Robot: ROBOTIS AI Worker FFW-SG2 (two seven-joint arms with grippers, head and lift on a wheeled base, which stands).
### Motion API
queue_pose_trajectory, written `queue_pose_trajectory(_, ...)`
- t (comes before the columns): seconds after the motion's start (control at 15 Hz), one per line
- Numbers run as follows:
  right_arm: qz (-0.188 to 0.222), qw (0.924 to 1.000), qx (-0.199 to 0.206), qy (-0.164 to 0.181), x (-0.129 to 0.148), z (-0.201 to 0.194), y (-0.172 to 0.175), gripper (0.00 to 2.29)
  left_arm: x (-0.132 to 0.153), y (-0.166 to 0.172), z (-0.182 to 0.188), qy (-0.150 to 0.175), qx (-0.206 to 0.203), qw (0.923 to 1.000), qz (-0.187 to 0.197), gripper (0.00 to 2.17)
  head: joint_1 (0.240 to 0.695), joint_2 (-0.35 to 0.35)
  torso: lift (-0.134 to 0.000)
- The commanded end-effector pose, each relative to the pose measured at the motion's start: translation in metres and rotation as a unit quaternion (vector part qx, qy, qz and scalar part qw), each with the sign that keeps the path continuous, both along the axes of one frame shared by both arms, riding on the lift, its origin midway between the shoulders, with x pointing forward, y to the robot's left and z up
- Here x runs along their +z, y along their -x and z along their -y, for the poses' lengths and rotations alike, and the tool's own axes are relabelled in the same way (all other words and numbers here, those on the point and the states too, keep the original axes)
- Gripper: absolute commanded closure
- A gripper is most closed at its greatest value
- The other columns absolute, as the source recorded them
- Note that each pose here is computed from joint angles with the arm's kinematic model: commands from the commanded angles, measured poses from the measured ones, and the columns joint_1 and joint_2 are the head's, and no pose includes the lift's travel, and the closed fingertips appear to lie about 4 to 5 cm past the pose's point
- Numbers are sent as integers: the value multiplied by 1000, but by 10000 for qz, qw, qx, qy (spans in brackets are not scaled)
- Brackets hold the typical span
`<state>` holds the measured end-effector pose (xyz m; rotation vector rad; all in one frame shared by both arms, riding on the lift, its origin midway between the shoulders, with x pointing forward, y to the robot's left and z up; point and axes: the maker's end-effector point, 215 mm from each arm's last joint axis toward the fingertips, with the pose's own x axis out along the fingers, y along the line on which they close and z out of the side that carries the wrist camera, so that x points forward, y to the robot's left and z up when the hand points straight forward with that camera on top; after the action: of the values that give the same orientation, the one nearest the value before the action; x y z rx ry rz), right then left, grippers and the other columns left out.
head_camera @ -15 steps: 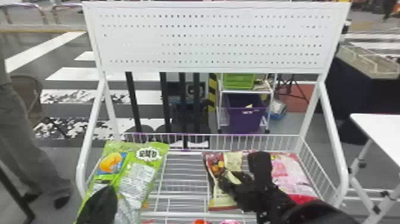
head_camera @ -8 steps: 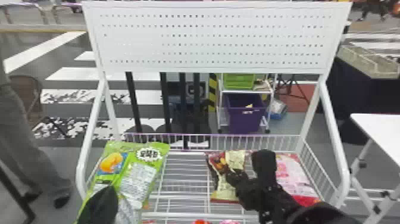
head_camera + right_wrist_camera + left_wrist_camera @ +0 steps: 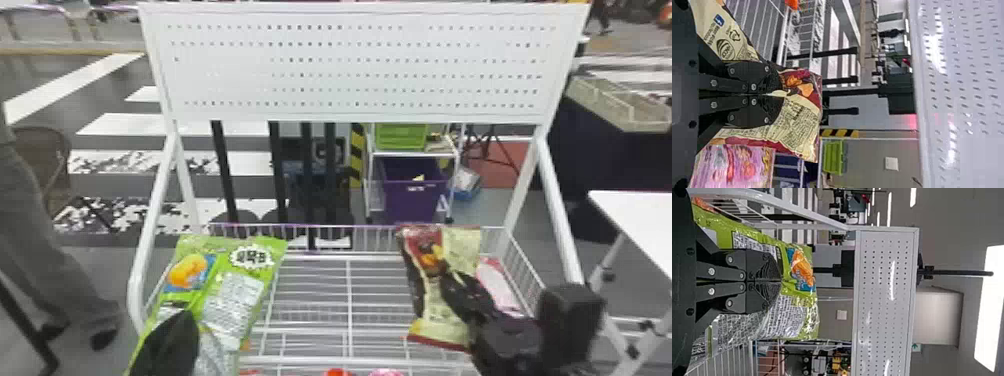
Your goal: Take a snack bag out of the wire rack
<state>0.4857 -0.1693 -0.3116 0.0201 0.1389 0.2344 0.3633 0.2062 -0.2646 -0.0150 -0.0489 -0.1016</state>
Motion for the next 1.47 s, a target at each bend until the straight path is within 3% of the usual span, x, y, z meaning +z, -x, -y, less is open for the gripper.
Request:
queue_pose_trajectory(0.0,401,9986,-330,34,21,32,38,2219,2,-1,3,14,-20,10000,25,1878,499,0,0)
queue_pose_trajectory(0.27,550,9950,-831,115,32,74,95,2219,5,0,7,23,-57,10000,49,1878,499,0,0)
queue_pose_trajectory(0.6,738,9919,-972,344,48,84,145,2219,5,1,7,12,-65,10000,42,1878,499,0,0)
queue_pose_trajectory(1.4,747,9925,-917,322,48,78,154,2219,7,5,9,-7,-81,10000,42,1878,499,0,0)
